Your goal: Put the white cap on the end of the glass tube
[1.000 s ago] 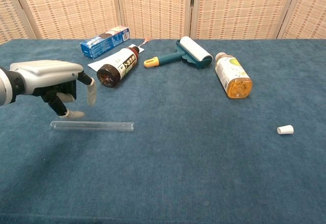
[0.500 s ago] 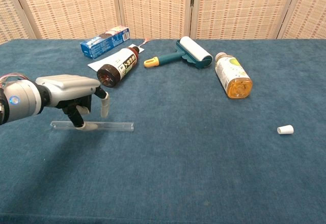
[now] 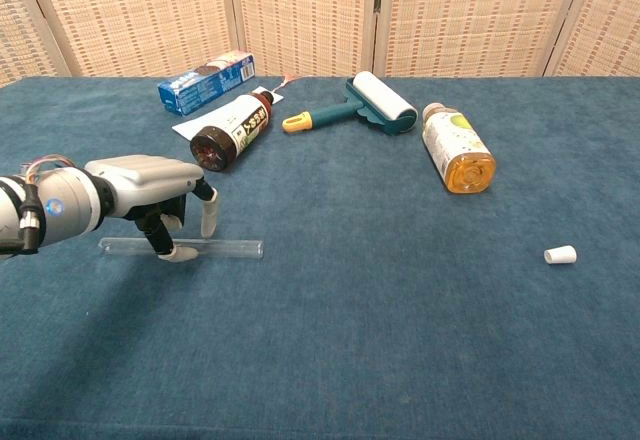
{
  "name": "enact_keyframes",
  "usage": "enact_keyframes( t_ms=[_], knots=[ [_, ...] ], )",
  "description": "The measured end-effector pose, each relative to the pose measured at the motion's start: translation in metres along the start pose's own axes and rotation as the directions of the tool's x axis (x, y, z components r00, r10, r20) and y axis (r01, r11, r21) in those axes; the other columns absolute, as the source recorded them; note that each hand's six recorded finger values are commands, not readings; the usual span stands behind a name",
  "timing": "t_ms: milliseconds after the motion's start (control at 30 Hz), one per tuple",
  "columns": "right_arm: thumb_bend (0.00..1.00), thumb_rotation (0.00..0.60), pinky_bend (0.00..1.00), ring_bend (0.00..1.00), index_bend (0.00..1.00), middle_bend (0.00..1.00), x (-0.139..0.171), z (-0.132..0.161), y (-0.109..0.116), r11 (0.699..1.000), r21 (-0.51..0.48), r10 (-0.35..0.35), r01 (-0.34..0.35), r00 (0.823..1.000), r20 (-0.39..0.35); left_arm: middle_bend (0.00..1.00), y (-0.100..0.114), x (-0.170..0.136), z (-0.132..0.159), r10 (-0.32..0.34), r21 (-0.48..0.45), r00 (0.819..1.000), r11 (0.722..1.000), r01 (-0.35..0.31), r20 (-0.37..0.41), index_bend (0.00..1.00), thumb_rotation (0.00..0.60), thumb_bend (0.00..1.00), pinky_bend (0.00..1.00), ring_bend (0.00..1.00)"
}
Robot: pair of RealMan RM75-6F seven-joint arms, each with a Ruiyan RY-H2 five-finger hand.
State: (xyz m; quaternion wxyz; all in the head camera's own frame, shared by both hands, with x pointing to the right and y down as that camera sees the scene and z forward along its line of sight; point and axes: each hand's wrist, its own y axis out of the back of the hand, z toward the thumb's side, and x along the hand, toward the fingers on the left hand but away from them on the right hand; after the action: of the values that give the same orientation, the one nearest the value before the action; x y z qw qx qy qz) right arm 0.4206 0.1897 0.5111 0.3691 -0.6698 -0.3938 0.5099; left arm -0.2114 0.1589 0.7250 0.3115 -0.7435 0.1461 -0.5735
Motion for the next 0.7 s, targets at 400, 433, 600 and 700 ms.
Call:
enact_keyframes(
  t_ms=[400,433,600,700],
  knots=[
    [0.29,0.6,0.17,0.12,0.21,0.26,-0.001,0.0004,0.0002,1.0,0.0,0.0,0.0,1.0,0.003,1.0,-0.0054,0.0006,-0.0029,-0.003,0.002,1.0,1.0,0.003,-0.01,0.48,0.6,0.3,1.0,1.0],
    [0.29,0.6,0.17,0.12,0.21,0.26,-0.0011,0.0004,0.0001,1.0,0.0,0.0,0.0,1.0,0.003,1.0,-0.0058,0.0007,-0.0033,-0.004,0.004,1.0,1.0,0.004,-0.011,0.48,0.6,0.3,1.0,1.0],
    [0.29,0.6,0.17,0.12,0.21,0.26,-0.0015,0.0007,0.0,1.0,0.001,0.001,-0.001,1.0,0.003,1.0,-0.0069,0.0015,-0.0049,-0.004,0.002,1.0,1.0,0.004,-0.018,0.49,0.6,0.3,1.0,1.0],
    [0.29,0.6,0.17,0.12,0.21,0.26,-0.0014,0.0004,0.0001,1.0,0.0,0.002,-0.002,1.0,0.005,1.0,-0.008,0.0019,-0.0061,-0.007,-0.003,1.0,1.0,0.007,-0.021,0.49,0.6,0.3,1.0,1.0]
  ],
)
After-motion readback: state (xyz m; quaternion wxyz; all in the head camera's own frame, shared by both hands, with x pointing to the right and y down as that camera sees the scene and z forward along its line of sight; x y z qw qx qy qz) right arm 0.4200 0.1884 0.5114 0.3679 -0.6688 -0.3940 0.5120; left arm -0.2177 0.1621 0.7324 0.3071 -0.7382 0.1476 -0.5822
